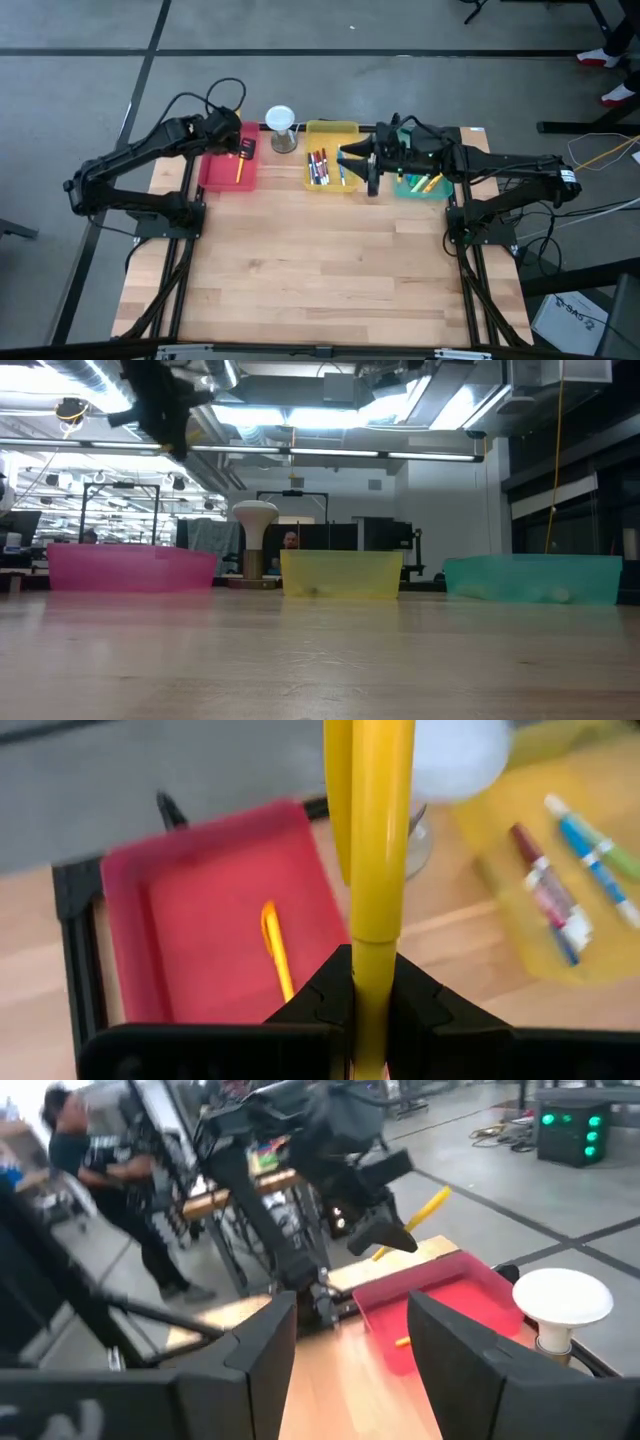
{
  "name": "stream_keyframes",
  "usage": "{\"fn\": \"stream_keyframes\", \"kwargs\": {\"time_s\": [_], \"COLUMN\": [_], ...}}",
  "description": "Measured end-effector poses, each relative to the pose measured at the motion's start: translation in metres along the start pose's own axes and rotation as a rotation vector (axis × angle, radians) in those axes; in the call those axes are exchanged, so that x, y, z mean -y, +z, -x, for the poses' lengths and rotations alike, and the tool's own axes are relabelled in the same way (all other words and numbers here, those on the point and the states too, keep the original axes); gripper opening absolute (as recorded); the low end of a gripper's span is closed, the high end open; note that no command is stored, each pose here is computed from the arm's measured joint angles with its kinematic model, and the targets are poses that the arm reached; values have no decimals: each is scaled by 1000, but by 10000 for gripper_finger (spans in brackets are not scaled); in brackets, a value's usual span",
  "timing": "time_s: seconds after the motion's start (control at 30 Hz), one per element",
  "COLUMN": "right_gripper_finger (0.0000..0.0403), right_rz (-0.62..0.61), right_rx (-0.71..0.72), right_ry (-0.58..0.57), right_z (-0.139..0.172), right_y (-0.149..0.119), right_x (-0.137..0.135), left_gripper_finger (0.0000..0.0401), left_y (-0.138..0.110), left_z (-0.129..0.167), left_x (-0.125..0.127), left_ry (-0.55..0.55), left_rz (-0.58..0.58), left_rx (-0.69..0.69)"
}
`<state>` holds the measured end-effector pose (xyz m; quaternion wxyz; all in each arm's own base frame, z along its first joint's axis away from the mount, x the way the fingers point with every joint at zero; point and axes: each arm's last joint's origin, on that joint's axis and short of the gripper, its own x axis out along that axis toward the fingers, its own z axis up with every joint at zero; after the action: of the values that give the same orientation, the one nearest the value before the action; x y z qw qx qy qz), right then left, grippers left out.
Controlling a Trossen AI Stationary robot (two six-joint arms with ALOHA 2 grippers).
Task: Pick & Place Markers
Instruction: Put the yellow pen from the blue bin into the red bin
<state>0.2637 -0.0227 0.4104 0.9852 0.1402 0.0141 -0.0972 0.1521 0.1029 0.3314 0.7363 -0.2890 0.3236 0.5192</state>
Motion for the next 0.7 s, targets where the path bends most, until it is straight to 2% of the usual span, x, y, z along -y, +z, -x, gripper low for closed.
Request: {"fn": "stream_keyframes", "kwargs": {"time_s": [0.17, 0.43, 0.7], "right_gripper_finger": [189, 189, 189], "right_rz": [62, 41, 40], "right_rx": [-65, -156, -160], "right_ry": [6, -21, -22], "right_z": [0, 1, 1], "right_y": [-6, -15, -15], "right_x": [1, 4, 4], "left_gripper_finger": [22, 22, 22], "left_y": [-16, -32, -48], "left_z": [-20, -43, -69], "left_x": [-4, -16, -30], "left_ry": [37, 103, 173], "left_rz": [31, 74, 104], "left_rx": [-84, -166, -200]}}
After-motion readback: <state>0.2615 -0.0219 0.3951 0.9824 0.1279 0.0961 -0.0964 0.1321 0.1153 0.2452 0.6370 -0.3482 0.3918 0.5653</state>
